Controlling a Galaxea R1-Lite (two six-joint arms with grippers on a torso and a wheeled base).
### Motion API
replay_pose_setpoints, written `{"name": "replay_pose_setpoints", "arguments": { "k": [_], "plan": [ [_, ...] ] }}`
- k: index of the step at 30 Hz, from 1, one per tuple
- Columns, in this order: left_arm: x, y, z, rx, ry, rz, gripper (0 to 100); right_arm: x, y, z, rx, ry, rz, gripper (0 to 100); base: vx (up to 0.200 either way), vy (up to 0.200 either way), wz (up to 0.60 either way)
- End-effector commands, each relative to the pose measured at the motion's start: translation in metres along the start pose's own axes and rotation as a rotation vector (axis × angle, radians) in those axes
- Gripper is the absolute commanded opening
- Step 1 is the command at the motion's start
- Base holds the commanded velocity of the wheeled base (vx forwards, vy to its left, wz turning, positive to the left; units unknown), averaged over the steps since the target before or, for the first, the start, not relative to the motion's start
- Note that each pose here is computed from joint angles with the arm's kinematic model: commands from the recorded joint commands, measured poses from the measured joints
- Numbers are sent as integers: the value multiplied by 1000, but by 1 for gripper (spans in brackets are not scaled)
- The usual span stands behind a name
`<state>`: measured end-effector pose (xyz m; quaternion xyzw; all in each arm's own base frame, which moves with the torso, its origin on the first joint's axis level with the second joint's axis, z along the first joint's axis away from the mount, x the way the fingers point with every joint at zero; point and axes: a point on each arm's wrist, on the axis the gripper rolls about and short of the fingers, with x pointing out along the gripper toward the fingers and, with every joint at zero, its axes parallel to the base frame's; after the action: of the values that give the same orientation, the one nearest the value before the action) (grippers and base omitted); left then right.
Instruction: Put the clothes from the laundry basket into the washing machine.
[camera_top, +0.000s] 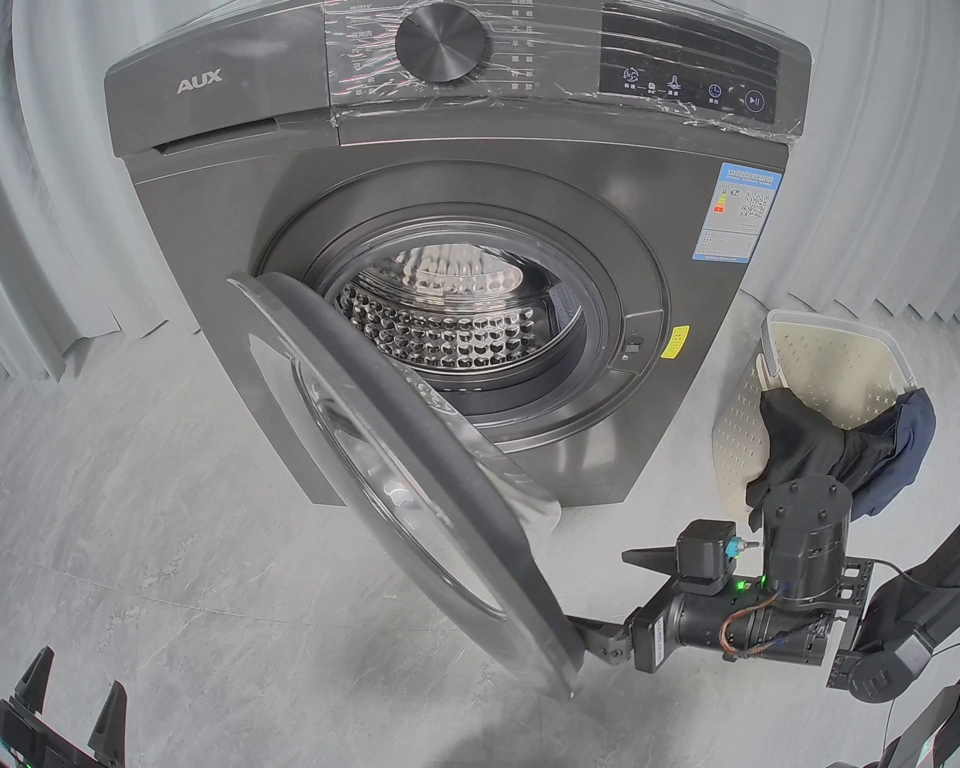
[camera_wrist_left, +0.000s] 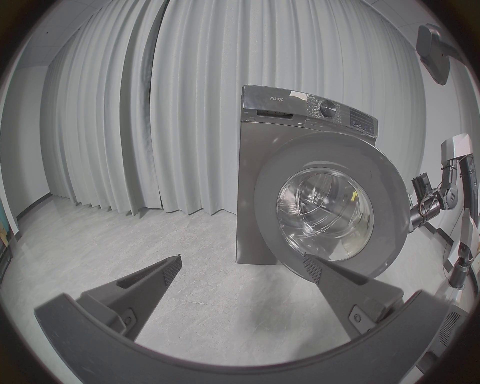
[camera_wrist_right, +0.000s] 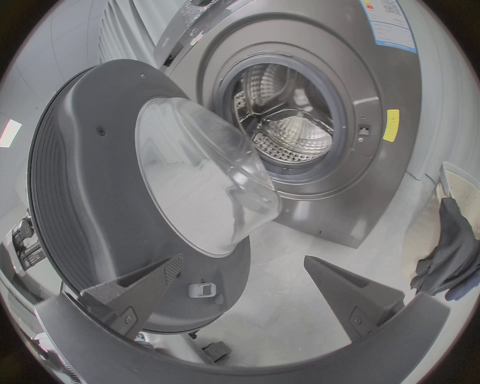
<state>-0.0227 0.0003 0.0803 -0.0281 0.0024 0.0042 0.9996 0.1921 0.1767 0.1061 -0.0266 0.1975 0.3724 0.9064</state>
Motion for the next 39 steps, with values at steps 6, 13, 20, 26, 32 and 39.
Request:
{"name": "replay_pose_setpoints", "arguments": {
  "k": [6,13,20,26,32,39],
  "plan": [
    [0,0,-4,-1,3,1,100,1,-3,5,-8,-74,19,100,0,0,0],
    [0,0,-5,-1,4,1,100,29,-45,24,33,-130,-169,100,0,0,0],
    [0,0,-5,-1,4,1,100,74,-62,24,42,-127,-199,100,0,0,0],
    [0,0,-4,-1,3,1,100,93,-58,19,33,-107,-177,100,0,0,0],
    [0,0,-5,-1,4,1,100,96,-36,20,13,-109,-120,100,0,0,0],
    [0,0,-5,-1,4,1,100,91,-26,20,4,-114,-92,100,0,0,0]
  ]
}}
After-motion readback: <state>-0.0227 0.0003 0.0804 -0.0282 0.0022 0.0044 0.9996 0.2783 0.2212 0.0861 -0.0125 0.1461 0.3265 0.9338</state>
